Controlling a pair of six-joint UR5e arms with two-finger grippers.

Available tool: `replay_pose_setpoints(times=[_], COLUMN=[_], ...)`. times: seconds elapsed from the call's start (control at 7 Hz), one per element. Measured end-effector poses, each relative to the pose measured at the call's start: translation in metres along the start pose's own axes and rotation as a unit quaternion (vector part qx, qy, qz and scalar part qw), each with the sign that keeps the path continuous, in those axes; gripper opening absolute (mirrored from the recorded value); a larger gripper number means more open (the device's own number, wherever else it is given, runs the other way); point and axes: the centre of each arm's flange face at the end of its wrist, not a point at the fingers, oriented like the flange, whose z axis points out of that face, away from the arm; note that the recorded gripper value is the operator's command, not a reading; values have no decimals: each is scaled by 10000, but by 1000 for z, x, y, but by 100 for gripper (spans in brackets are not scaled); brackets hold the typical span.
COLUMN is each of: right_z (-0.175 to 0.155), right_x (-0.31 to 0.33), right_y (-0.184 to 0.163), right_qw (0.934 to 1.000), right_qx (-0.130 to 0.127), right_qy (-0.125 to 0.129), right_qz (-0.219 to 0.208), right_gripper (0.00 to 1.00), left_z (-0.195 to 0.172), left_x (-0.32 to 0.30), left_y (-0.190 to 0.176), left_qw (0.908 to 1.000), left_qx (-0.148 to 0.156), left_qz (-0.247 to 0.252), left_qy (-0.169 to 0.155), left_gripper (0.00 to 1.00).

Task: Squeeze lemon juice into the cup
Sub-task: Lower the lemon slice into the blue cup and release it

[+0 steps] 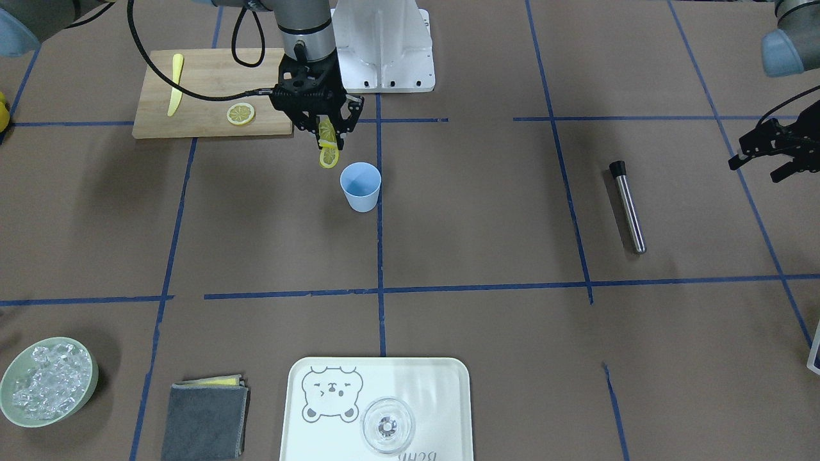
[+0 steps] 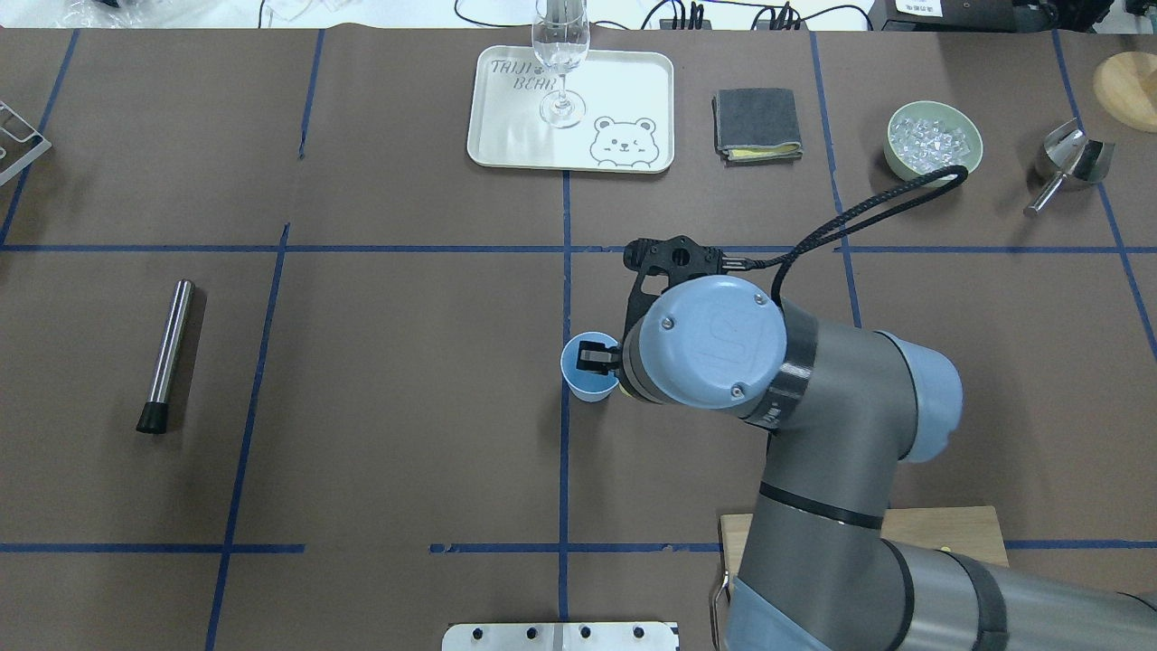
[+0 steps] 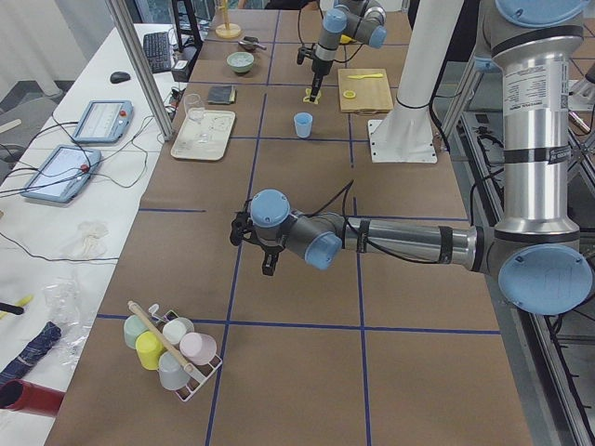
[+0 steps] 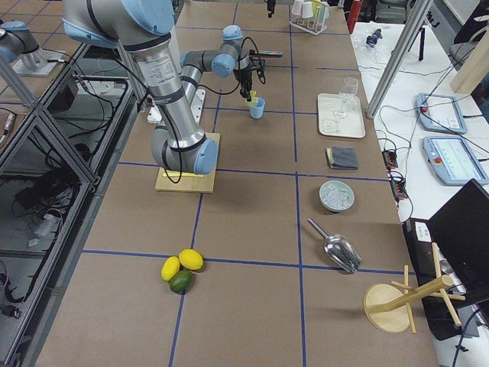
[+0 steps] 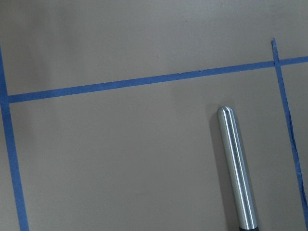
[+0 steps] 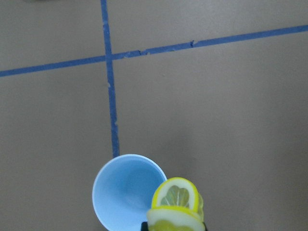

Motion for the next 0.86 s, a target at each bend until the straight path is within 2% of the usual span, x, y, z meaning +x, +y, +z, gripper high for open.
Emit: replay_pose_setpoints(times=[0.29, 0.57, 0.86], right_z=[19, 28, 36], right_x=[-29, -35, -34], right_y=[-15, -17, -16], right_qw=[9999, 9999, 10000], right_qx=[66, 70, 54], right_qy=[-80, -67, -3], right_qz=[74, 78, 68], right_gripper=[34, 50, 61], left_z=[0, -2, -3], left_x=[1, 3, 5], left_y=[0, 0, 0], left_qw=[10000, 10000, 10000], left_qx=[5, 22, 32], left_qz=[7, 26, 34], left_qy=[2, 8, 13], left_gripper=[100, 100, 100])
